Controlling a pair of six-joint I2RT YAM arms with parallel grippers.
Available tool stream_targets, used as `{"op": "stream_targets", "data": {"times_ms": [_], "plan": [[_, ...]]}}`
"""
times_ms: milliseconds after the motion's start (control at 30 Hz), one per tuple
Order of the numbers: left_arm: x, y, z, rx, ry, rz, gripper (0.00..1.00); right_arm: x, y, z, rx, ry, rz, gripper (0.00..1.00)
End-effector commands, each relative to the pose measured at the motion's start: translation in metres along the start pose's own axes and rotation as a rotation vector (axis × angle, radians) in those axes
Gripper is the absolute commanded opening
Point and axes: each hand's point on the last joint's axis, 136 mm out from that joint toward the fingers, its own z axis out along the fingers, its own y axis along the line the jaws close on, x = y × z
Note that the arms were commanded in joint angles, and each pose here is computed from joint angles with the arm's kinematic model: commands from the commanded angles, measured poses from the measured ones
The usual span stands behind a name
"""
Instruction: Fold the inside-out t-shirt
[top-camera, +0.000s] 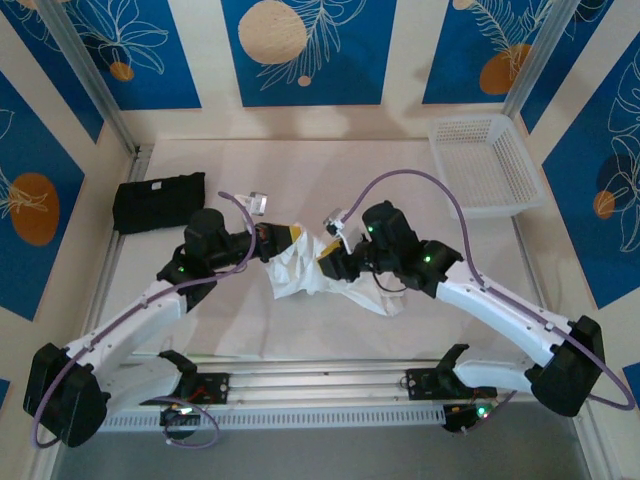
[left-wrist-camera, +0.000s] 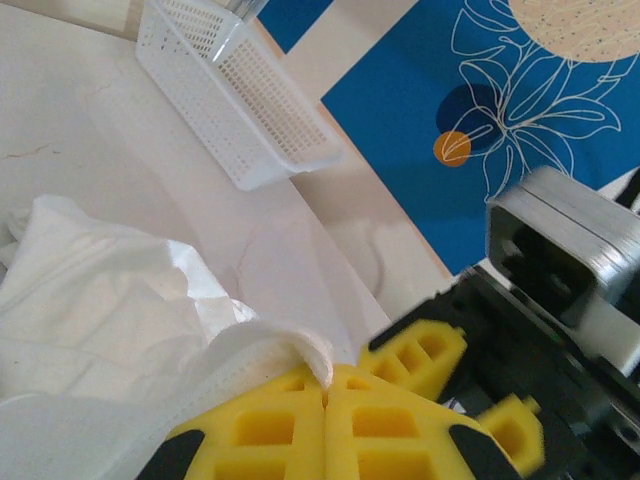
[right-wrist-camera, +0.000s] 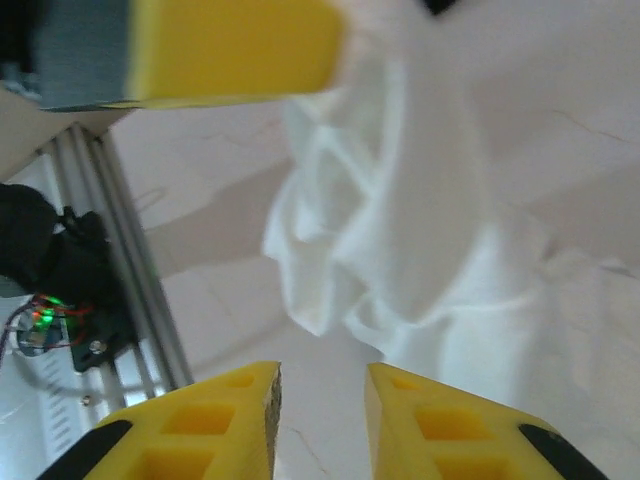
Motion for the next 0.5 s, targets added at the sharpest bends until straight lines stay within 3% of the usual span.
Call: {"op": "stream_targets", "data": {"times_ms": [0,133,333,400,467], "plan": [[-0.015,-0.014,0.000,0.022,-0.039,0.021,0.00,-0.012,0.011,0.016,-0.052,-0.071,0.017,0.34],[-0.015,-0.014,0.000,0.020,-0.042,0.020,0.00,-0.020,-0.001,0.033,0.020,-0.117,0.087,0.41],[-0.015,-0.015,-0.003,0.017,-0.045,0.026,0.00,-0.023,-0.016,0.046,0.085,-0.148,0.145,0.42],[-0.014,-0.015,-0.003,0.018,-0.044,0.028,0.00,-0.022,-0.022,0.049,0.117,-0.144,0.160,0.41],[-0.015,-0.015,-0.004,0.014,-0.048,0.030,0.00,-0.017,-0.031,0.050,0.159,-0.132,0.173,0.34]]}}
